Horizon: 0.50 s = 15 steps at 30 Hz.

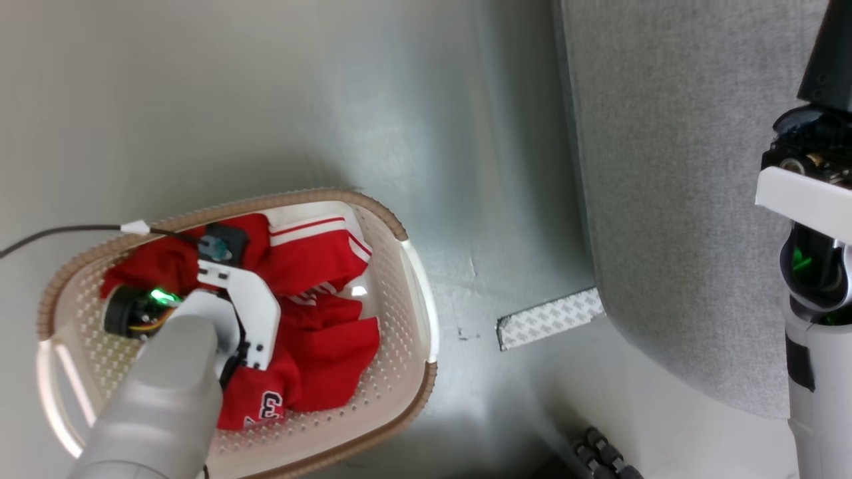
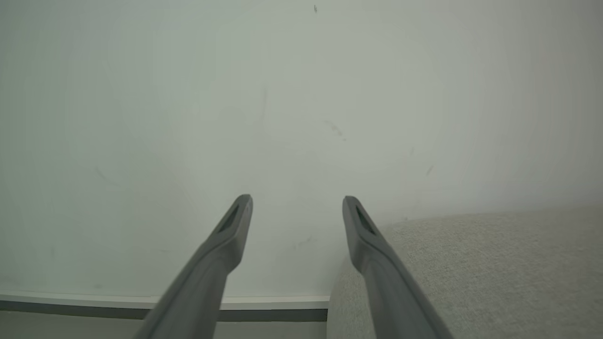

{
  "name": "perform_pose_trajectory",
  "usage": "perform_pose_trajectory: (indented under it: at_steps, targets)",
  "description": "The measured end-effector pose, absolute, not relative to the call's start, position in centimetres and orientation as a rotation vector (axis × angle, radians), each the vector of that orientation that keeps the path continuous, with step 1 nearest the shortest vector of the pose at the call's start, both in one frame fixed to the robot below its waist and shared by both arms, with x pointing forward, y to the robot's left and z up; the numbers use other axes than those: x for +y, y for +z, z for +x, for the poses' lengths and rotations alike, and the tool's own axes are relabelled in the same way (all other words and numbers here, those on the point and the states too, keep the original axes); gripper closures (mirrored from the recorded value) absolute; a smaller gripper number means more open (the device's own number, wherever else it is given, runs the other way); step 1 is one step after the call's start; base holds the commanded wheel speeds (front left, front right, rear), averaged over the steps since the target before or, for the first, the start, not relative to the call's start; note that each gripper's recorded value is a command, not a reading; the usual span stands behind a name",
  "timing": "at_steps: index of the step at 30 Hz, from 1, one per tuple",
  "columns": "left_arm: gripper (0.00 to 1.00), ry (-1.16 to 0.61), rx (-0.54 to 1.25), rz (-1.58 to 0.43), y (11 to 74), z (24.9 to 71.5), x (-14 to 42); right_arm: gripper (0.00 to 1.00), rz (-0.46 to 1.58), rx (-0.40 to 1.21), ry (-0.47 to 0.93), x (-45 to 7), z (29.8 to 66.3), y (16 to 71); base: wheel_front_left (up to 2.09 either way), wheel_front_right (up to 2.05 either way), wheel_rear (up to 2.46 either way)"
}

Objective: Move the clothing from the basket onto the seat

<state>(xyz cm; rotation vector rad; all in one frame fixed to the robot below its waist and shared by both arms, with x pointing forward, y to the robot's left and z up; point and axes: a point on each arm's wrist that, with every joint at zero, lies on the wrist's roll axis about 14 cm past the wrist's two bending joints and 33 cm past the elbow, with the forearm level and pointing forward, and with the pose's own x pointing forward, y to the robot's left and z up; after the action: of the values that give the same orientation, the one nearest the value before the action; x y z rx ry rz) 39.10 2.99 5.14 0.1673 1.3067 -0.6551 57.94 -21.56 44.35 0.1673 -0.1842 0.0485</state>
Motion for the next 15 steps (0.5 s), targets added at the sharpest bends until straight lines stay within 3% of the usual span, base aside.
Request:
perform_pose_trajectory:
  at_steps: [15]
  targets:
    - [1.0,-0.666,1.189,0.134,12.3,38.6,2.7,0.0,0.189,-0.264,0.051,-21.0,55.7,50.3,0.0,0.0,0.0]
